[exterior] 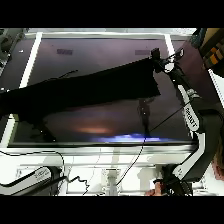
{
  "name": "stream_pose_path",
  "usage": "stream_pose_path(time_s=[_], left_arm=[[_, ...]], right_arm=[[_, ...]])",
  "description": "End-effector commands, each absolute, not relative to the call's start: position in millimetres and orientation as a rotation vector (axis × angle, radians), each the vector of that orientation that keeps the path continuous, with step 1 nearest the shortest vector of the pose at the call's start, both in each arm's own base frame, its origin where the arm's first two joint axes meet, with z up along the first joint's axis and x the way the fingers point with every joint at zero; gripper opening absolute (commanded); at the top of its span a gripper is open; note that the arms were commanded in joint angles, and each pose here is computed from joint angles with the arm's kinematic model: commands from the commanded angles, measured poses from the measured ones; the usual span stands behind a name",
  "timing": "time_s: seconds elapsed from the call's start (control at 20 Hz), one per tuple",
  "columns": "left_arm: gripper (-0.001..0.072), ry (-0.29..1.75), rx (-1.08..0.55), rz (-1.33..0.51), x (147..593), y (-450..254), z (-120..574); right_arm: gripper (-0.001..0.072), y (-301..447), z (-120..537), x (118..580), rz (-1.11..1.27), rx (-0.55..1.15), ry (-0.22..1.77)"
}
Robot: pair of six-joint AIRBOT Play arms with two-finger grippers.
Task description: Fold the clothes and pants, and hang the long-sleeved shirts on hangers.
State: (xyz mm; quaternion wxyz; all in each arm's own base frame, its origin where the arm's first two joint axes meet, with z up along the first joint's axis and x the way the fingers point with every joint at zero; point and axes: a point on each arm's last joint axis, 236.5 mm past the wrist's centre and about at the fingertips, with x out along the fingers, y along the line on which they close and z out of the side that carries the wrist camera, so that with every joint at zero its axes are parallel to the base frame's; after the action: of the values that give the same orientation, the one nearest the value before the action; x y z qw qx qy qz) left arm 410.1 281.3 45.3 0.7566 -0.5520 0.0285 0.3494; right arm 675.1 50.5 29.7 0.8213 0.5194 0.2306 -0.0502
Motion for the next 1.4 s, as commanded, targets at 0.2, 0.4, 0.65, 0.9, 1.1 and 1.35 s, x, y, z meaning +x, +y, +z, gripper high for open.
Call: stream_pose_path(time_s=[0.2,0.4,0.65,0.9,1.1,1.35], left_arm=[[0.0683,0.081,-1.201,0.726,452,274,41],[0.0687,0.095,-0.975,0.684,449,276,72],[0.0686,0.065,-0.727,0.632,430,279,133],[0.0556,0.416,-0.850,0.559,367,272,80],[0.0610,0.517,-0.943,0.692,283,282,30],[0.0706,0.582,-1.094,0.763,243,263,-43]], right_arm=[[0.0544,41,30,687,-0.117,1.112,0.417],[0.0549,43,32,686,-0.111,1.099,0.424],[0.0549,57,13,673,-0.108,1.091,0.549],[0.0549,73,15,644,0.066,0.668,0.703],[0.0549,82,43,621,0.167,0.482,0.743],[0.0548,82,86,617,0.182,0.471,0.674]])
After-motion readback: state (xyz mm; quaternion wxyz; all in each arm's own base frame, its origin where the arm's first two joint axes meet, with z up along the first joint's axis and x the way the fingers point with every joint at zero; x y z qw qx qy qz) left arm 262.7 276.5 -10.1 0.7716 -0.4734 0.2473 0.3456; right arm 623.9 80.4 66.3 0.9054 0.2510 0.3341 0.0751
